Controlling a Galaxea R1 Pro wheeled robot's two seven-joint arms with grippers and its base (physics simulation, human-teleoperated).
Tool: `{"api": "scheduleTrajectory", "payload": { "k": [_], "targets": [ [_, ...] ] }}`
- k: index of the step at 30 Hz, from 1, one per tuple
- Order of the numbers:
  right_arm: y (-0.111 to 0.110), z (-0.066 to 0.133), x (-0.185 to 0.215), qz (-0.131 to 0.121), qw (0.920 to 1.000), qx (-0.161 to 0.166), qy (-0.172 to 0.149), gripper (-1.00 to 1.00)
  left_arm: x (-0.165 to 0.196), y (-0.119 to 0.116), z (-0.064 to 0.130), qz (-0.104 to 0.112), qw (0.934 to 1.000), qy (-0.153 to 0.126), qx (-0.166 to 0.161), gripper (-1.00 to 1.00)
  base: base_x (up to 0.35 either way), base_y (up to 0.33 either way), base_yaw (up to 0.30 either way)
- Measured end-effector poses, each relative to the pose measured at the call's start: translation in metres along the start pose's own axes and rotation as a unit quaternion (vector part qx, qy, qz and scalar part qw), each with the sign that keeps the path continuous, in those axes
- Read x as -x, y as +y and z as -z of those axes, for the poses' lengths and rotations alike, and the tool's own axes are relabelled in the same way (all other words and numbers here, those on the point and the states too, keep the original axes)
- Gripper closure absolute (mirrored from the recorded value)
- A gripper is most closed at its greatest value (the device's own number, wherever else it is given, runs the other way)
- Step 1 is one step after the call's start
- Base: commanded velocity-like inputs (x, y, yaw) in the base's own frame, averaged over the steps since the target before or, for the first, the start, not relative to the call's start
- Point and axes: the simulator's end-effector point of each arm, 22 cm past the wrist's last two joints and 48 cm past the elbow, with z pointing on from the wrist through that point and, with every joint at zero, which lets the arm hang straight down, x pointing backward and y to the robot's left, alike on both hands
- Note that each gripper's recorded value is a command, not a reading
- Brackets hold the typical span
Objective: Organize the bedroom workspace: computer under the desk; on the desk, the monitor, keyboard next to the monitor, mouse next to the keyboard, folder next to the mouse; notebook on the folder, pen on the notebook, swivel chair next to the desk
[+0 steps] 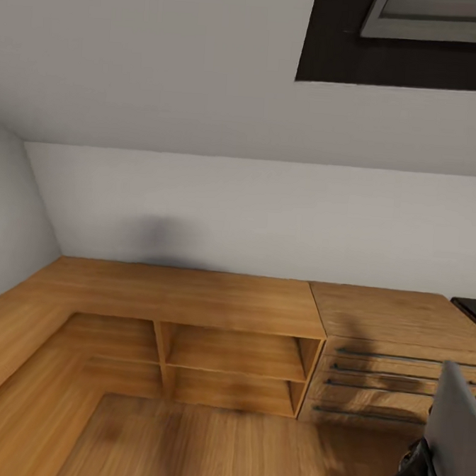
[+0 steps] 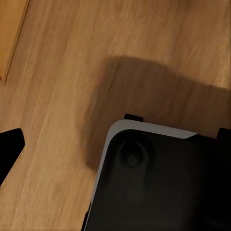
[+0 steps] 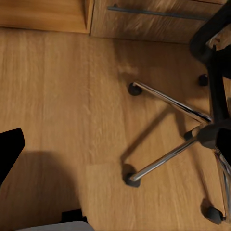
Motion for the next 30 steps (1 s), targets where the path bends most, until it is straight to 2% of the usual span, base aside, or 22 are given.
{"api": "scheduleTrajectory", "payload": {
  "k": [5, 16, 30],
  "targets": [
    [-0.0003, -0.0002, -0.0001, 0.000, 1.0000, 0.000, 0.000, -1.00, 0.0001, 0.0003, -0.0001, 0.000, 1.0000, 0.000, 0.001, -1.00, 0.143, 0.266, -0.267],
    [-0.0004, -0.0004, 0.0004, 0.001, 1.0000, 0.000, 0.000, -1.00, 0.0007, -0.0003, -0.0003, 0.001, 1.0000, -0.001, 0.000, -1.00, 0.014, 0.288, -0.267],
    [0.0047, -0.0013, 0.0039, 0.000, 0.9999, 0.014, -0.005, -1.00, 0.0043, -0.0024, -0.0008, 0.003, 1.0000, -0.006, -0.002, -1.00, 0.000, 0.030, -0.260]
  ]
}}
